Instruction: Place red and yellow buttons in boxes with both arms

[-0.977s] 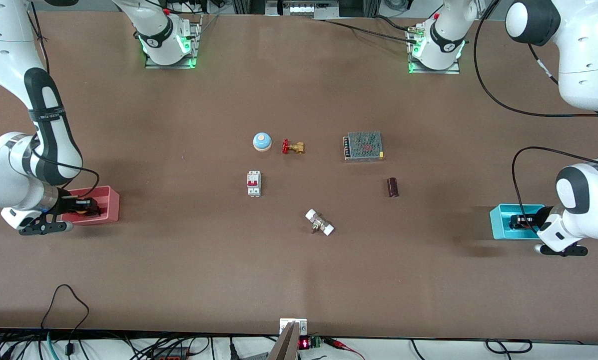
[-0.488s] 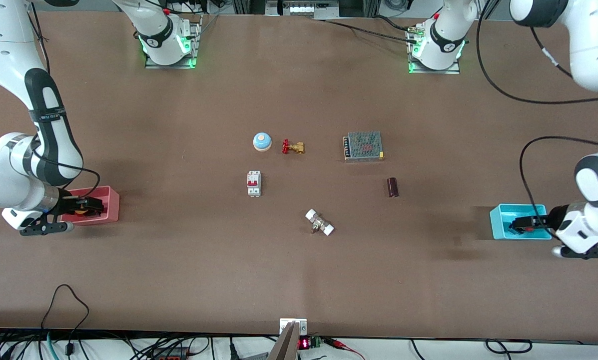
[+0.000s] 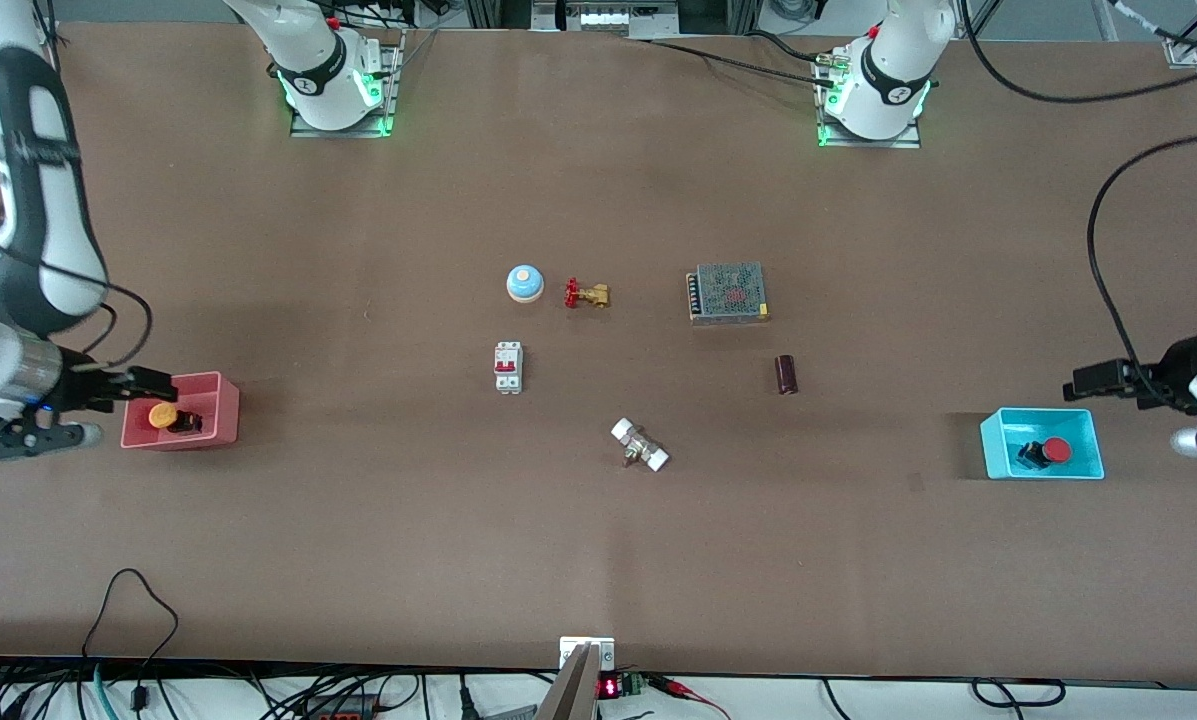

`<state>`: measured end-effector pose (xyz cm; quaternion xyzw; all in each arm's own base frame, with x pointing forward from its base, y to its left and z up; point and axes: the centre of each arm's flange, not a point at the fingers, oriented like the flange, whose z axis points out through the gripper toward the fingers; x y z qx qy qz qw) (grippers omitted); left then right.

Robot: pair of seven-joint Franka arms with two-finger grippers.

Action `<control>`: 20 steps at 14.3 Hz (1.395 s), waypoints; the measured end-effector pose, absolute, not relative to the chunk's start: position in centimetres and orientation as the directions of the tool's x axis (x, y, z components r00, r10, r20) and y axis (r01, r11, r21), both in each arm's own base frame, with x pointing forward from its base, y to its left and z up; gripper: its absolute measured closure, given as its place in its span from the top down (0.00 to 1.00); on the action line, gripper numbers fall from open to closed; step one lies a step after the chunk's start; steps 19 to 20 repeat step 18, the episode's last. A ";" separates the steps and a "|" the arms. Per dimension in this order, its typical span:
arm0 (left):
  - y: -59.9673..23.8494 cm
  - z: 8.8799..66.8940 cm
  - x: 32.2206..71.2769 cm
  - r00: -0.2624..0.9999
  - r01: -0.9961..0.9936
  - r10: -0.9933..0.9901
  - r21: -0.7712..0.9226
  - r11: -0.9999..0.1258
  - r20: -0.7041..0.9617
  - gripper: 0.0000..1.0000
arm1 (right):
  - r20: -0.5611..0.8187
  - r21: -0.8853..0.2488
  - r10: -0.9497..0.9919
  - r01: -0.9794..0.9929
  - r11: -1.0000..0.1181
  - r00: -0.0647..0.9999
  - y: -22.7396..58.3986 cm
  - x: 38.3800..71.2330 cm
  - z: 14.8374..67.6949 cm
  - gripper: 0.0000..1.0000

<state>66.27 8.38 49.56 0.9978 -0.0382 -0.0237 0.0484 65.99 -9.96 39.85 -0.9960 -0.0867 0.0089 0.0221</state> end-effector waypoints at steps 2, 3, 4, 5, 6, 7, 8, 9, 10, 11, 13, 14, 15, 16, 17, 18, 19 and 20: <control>4.8 53.7 64.7 0.999 -0.039 -0.042 0.097 -0.995 -0.034 1.00 | -0.013 -0.034 0.206 0.205 -0.978 0.978 -7.8 64.3 47.0 1.00; 3.1 55.4 64.0 0.999 -0.026 -0.028 0.096 -0.995 -0.023 1.00 | -0.020 -0.004 0.222 0.222 -0.975 0.975 -6.6 63.5 50.2 1.00; 1.9 56.9 63.4 1.000 -0.018 -0.019 0.096 -0.995 -0.010 1.00 | -0.014 0.035 0.235 0.235 -0.971 0.972 -5.3 63.0 53.2 1.00; 1.2 57.9 62.8 1.000 -0.009 -0.009 0.097 -0.995 0.000 1.00 | 0.007 0.064 0.246 0.245 -0.967 0.969 -4.2 62.7 55.9 1.00; 1.0 58.6 62.3 1.000 0.007 0.007 0.098 -0.995 0.002 1.00 | 0.025 0.075 0.251 0.248 -0.966 0.968 -3.5 62.2 57.8 1.00; 1.0 59.1 61.8 1.000 0.022 0.021 0.099 -0.995 -0.005 1.00 | 0.028 0.076 0.254 0.251 -0.965 0.967 -3.1 61.5 59.2 1.00; 1.1 59.4 61.5 1.000 0.029 0.028 0.100 -0.995 -0.010 1.00 | 0.008 0.069 0.256 0.255 -0.965 0.967 -2.8 60.6 59.8 1.00; 1.1 59.8 61.2 0.999 0.037 0.035 0.100 -0.994 -0.014 1.00 | -0.013 0.062 0.257 0.257 -0.964 0.966 -2.5 59.8 60.0 1.00; 1.1 60.2 60.7 0.999 0.045 0.043 0.101 -0.994 -0.021 1.00 | -0.021 0.051 0.247 0.247 -0.968 0.969 -2.0 59.1 59.9 1.00; 1.1 60.5 60.3 0.998 0.058 0.056 0.101 -0.993 -0.027 1.00 | -0.026 0.035 0.219 0.220 -0.975 0.975 -1.7 58.6 59.7 1.00; 1.2 60.8 59.3 0.997 0.076 0.073 0.096 -0.992 -0.038 1.00 | -0.036 0.024 0.176 0.177 -0.984 0.984 -1.4 57.9 59.3 1.00; 1.3 60.8 58.8 0.996 0.078 0.075 0.085 -0.993 -0.040 1.00 | -0.038 0.023 0.169 0.170 -0.985 0.985 -1.3 57.7 59.2 1.00; 1.5 60.9 58.5 0.996 0.078 0.075 0.075 -0.994 -0.040 1.00 | -0.039 0.023 0.165 0.166 -0.986 0.985 -1.3 57.7 59.2 1.00; 1.5 61.0 58.3 0.996 0.077 0.075 0.067 -0.995 -0.041 1.00 | -0.040 0.023 0.162 0.163 -0.986 0.986 -1.2 57.6 59.1 1.00; 1.5 61.0 58.2 0.996 0.076 0.074 0.063 -0.995 -0.041 1.00 | -0.040 0.023 0.160 0.161 -0.987 0.986 -1.2 57.6 59.1 1.00; 1.4 61.0 58.2 0.997 0.074 0.072 0.062 -0.995 -0.041 1.00 | -0.040 0.023 0.159 0.160 -0.987 0.986 -1.2 57.6 59.1 1.00; 1.4 61.0 58.2 0.997 0.074 0.072 0.062 -0.995 -0.041 1.00 | -0.040 0.023 0.159 0.160 -0.987 0.986 -1.2 57.6 59.1 1.00; 1.4 61.0 58.2 0.997 0.074 0.072 0.062 -0.995 -0.041 1.00 | -0.040 0.023 0.159 0.160 -0.987 0.986 -1.2 57.6 59.1 1.00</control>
